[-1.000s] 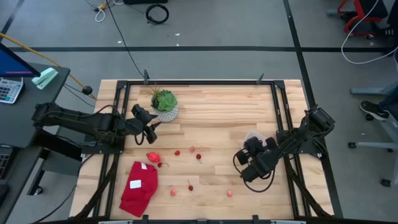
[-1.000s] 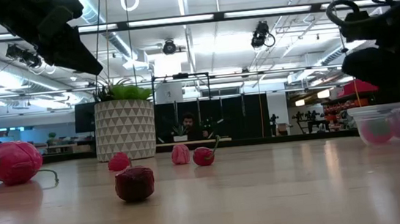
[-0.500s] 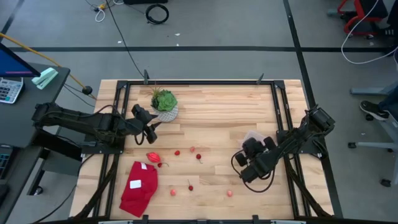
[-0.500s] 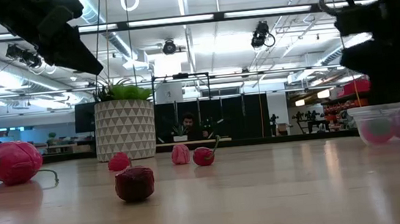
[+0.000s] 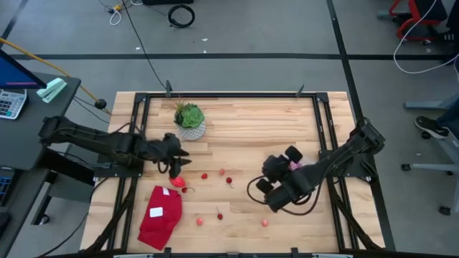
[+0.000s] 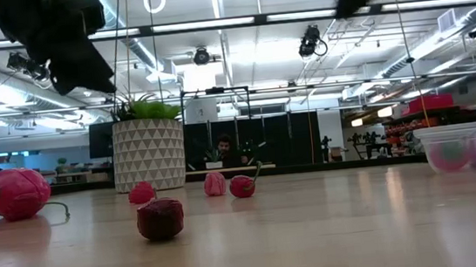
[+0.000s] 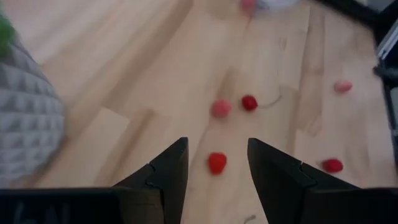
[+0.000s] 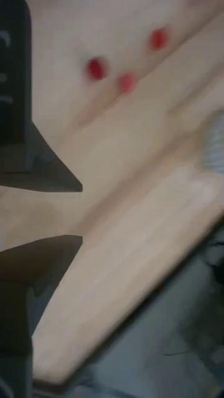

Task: Pick and placing Produce into tupperware
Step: Put the top left red cherry into the transparent bin, then put the red dragon fruit into the transparent bin

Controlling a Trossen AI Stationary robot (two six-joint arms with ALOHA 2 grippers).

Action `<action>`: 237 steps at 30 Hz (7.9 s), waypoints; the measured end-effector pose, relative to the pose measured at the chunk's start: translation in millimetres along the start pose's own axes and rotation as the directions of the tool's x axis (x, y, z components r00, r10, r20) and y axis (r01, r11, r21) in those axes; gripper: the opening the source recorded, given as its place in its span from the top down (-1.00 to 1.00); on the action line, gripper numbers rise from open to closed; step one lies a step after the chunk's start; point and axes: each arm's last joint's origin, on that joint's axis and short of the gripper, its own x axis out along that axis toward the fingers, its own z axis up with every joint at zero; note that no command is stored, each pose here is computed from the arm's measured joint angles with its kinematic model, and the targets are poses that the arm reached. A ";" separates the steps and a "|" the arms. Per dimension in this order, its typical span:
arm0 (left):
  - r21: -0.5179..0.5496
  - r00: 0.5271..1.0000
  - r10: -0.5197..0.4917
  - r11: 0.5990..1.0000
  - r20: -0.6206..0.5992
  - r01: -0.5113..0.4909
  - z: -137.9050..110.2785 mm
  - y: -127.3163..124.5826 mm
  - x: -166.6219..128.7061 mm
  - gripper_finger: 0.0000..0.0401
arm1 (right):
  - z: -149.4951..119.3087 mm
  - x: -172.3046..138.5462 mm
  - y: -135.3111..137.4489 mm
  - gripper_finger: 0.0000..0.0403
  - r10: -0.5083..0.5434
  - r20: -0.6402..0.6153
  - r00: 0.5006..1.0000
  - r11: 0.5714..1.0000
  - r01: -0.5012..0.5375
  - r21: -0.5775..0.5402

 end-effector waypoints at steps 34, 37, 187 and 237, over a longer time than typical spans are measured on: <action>0.400 0.925 0.086 0.913 -0.370 0.075 -95.5 -53.3 85.5 0.14 | 18.8 -6.3 4.9 0.42 -0.009 0.197 0.980 0.998 -0.003 0.060; 0.404 0.926 0.091 0.912 -0.367 0.071 -96.9 -54.0 87.0 0.14 | 18.7 -6.2 4.9 0.42 -0.009 0.197 0.980 0.998 -0.003 0.060; 0.282 0.975 -0.039 0.954 -0.220 0.102 50.9 -1.5 -112.2 0.92 | -95.6 -95.3 30.6 0.88 0.449 -0.158 0.879 0.778 -0.298 0.554; 0.424 0.831 0.062 0.879 -0.553 0.217 -63.6 -5.4 11.7 -0.06 | -81.6 -79.9 32.5 0.88 0.413 -0.159 0.897 0.822 -0.292 0.490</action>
